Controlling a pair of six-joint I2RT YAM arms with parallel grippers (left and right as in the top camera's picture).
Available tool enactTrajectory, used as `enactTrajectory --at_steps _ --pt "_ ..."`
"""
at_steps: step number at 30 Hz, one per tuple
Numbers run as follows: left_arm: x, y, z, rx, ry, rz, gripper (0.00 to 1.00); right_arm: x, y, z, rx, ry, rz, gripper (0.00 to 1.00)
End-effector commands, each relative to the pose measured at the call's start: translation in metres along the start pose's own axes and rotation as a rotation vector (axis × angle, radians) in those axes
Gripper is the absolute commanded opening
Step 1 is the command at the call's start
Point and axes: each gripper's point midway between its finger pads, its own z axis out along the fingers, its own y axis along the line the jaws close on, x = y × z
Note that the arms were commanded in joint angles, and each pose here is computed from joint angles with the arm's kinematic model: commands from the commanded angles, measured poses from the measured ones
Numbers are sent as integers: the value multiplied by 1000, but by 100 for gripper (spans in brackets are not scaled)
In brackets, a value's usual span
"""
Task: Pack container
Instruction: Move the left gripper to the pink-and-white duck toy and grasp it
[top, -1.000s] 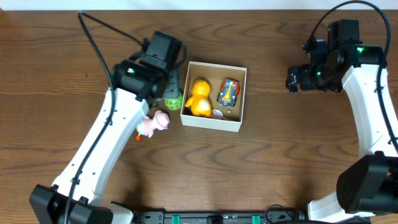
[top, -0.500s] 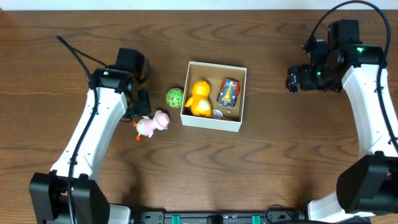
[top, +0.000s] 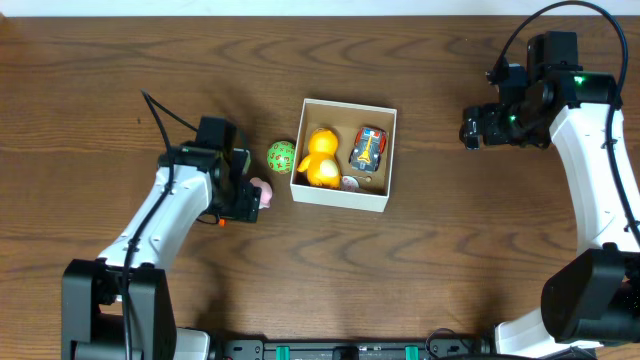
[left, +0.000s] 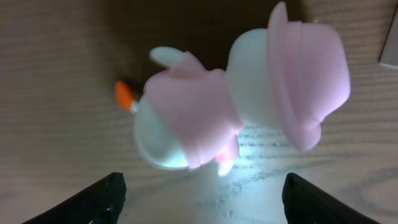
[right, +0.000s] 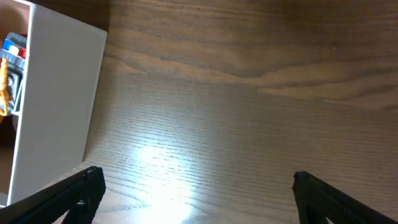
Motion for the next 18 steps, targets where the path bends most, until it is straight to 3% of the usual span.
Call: enactTrajectory --at_steps 1,7,11,14,18 --pt "5 -4 13 24 -3 53 82 -5 -1 -12 5 -35 15 99" --pt "-7 -3 19 20 -69 82 79 -5 -1 -12 5 -34 15 99" --pt "-14 -3 19 17 -99 105 64 -5 -1 -12 5 -35 15 99" --pt "-16 -3 19 17 -106 105 42 -5 -1 -12 5 -35 15 99" --pt "-16 -3 19 16 -106 105 31 -5 -1 -12 5 -35 15 99"
